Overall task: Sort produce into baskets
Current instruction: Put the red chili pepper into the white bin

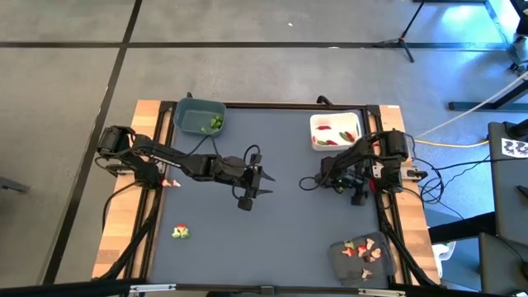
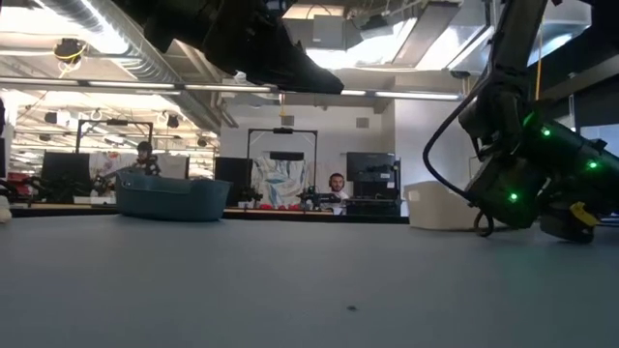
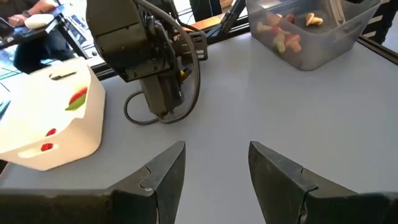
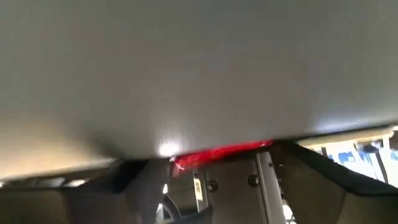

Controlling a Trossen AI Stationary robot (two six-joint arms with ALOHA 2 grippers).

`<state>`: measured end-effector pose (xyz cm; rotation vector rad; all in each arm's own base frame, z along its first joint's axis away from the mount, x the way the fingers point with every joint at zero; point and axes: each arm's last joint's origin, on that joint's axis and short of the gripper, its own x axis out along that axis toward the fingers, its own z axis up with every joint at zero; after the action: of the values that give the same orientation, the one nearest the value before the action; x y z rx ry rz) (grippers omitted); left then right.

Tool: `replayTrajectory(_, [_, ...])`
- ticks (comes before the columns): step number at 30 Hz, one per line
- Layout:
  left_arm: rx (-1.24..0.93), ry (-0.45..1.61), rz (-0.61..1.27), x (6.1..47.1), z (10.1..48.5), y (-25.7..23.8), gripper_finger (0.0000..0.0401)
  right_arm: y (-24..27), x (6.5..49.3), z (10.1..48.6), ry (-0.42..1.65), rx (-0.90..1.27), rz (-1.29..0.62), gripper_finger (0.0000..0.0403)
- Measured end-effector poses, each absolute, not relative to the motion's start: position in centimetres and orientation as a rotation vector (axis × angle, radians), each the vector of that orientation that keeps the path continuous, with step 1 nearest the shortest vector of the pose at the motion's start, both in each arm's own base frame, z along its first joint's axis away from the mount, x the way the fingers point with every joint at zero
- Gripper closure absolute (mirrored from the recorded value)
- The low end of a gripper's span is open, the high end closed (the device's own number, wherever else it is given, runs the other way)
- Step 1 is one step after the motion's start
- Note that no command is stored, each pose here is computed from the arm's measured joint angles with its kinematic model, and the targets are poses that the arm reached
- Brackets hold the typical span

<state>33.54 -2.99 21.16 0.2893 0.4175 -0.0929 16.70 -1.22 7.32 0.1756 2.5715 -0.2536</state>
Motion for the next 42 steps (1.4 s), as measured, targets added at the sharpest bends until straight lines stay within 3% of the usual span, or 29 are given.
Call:
replayTrajectory(13, [0.285,0.431,-0.094,33.5,21.0,-3.0,0.0229,-1.7,16.4,7.3,2.603,0.202,-0.274,0.0304])
replayTrajectory(19, [0.278,0.432,-0.092,33.5,21.0,-3.0,0.0229,-1.8,16.4,7.3,2.602,0.185,-0.258,0.0357])
replayTrajectory(25, [0.278,0.432,-0.092,33.5,21.0,-3.0,0.0229,-1.8,16.6,7.4,2.6,0.185,-0.254,0.038])
replayTrajectory(42, [0.271,0.429,-0.09,33.5,21.1,-3.0,0.0229,-2.1,19.2,10.6,2.344,0.275,-0.455,0.0375])
